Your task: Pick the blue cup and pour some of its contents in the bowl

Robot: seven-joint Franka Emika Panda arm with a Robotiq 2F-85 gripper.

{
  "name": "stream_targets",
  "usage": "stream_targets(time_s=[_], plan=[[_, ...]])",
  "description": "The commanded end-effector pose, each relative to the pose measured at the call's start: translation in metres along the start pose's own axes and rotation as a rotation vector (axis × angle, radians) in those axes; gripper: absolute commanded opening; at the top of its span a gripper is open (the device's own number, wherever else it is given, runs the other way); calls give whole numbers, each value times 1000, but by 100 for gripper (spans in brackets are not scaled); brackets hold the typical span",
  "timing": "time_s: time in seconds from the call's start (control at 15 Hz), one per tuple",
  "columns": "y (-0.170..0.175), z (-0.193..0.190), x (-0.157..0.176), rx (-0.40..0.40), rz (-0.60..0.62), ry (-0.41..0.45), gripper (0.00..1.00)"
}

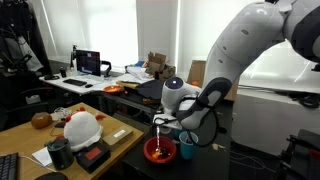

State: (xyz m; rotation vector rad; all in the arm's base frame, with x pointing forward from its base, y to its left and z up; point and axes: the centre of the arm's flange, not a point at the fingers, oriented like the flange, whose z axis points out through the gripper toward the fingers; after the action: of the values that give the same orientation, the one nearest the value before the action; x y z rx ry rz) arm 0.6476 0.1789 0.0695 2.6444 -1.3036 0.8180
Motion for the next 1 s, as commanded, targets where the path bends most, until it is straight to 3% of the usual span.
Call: stream_targets(time_s=[0.0,0.67,0.93], plan=[[21,-32,-1,25,-24,16,8],[24,-46,-20,51,-41,-1,8],[15,-49,-32,94,-40,59,8]])
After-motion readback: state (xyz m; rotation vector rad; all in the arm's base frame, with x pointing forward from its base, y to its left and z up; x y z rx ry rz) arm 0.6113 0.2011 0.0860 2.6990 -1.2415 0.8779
